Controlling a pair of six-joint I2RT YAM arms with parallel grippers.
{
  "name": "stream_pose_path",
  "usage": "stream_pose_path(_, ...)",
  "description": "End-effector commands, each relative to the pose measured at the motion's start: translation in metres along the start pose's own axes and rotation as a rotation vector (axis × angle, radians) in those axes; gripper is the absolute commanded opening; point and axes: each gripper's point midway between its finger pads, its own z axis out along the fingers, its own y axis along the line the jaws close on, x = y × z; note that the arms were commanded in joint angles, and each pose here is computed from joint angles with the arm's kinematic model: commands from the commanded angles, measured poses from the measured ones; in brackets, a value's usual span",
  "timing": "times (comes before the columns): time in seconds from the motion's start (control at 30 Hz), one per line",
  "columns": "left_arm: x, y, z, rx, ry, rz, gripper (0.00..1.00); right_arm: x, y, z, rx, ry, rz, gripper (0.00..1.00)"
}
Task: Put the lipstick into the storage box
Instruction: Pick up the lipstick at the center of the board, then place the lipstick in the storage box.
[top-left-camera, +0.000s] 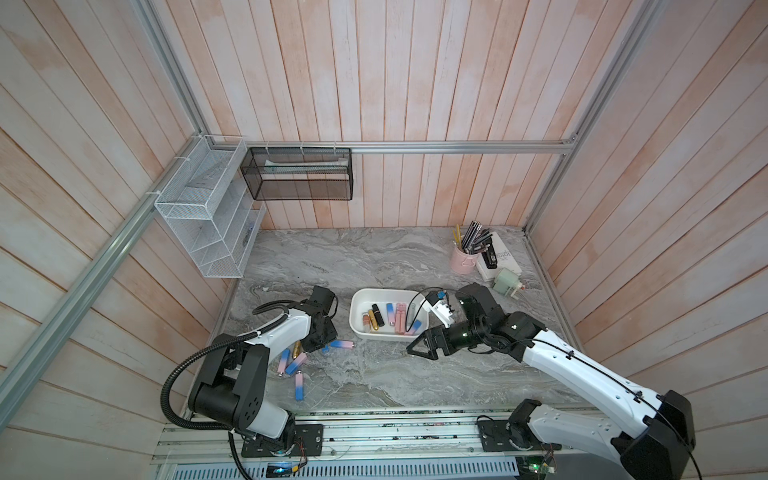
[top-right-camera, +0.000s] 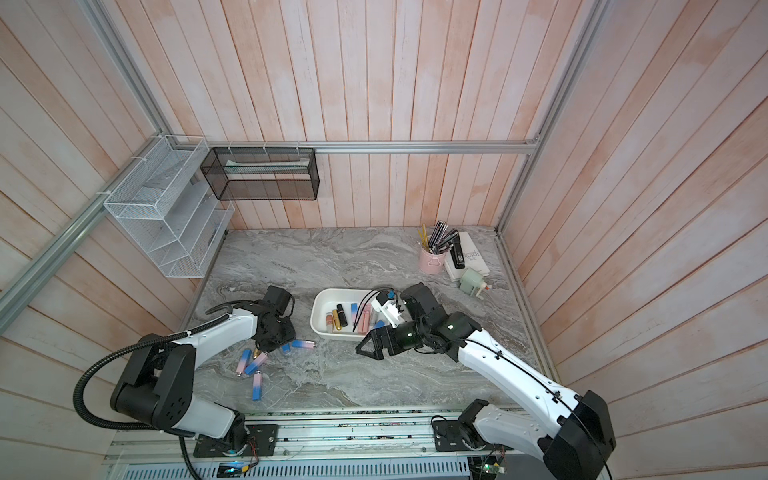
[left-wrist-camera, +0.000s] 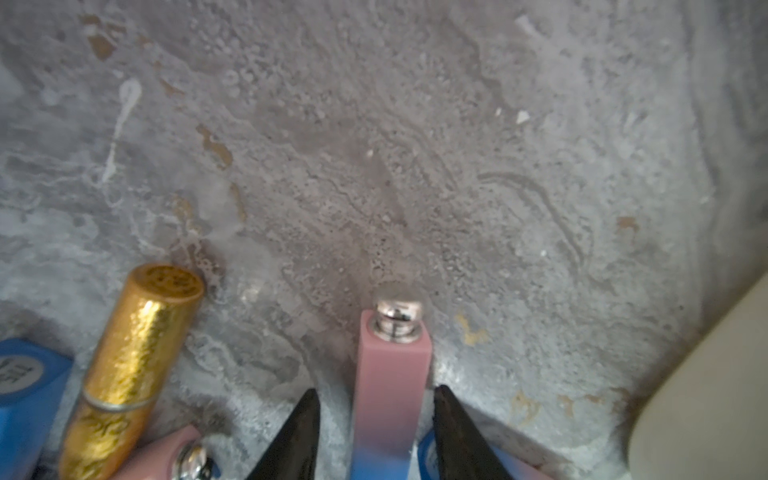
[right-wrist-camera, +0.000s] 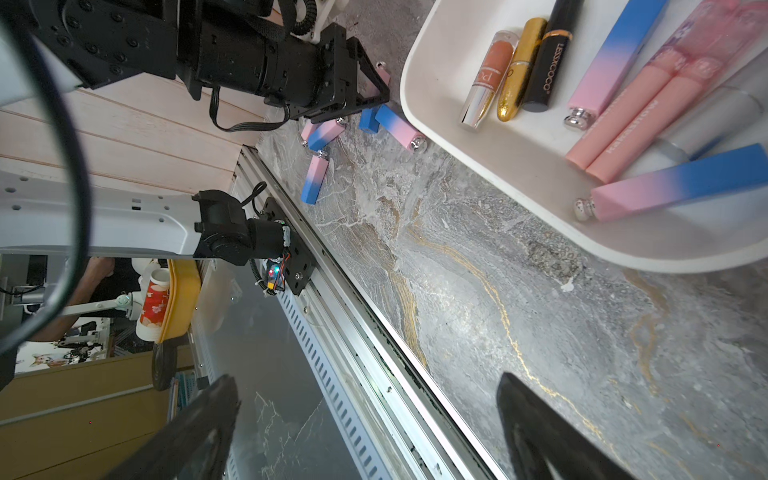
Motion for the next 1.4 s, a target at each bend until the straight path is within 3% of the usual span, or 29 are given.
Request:
stream_pose_path(0.0, 0.005, 0.003, 0.01, 0.001, 0.022, 0.014, 0.39, -0.007, 0.008, 0.002, 0.005, -0.007, -0.009, 0.98)
stream_pose_path(0.27, 0.002, -0.002, 0.007, 0.017, 0.027, 0.039, 0.17, -0.011, 0.017, 0.028, -0.009, 0.029, -0.03, 0.98)
stream_pose_path(0.67, -0.039, -0.038, -0.065, 0.126, -0.082, 0.077, 0.16, -0.024, 0.008, 0.051, 0.001, 0.052, -0.041, 0.98)
stream_pose_path(0.9, -0.058, -0.088, -0.106, 0.288, -0.109, 0.087, 0.17, -0.03, -0.003, 0.047, 0.017, 0.034, -0.023, 0.98)
stream_pose_path(1.07, -0.05, -0.14, -0.106, 0.332, -0.083, 0.162, 0.17, -0.029, -0.01, 0.04, 0.027, 0.015, -0.009, 0.98)
stream_pose_path(1.37, -0.01, -0.217, -0.074, 0.342, 0.003, 0.306, 0.17, -0.017, -0.021, 0.028, 0.041, -0.009, 0.017, 0.98)
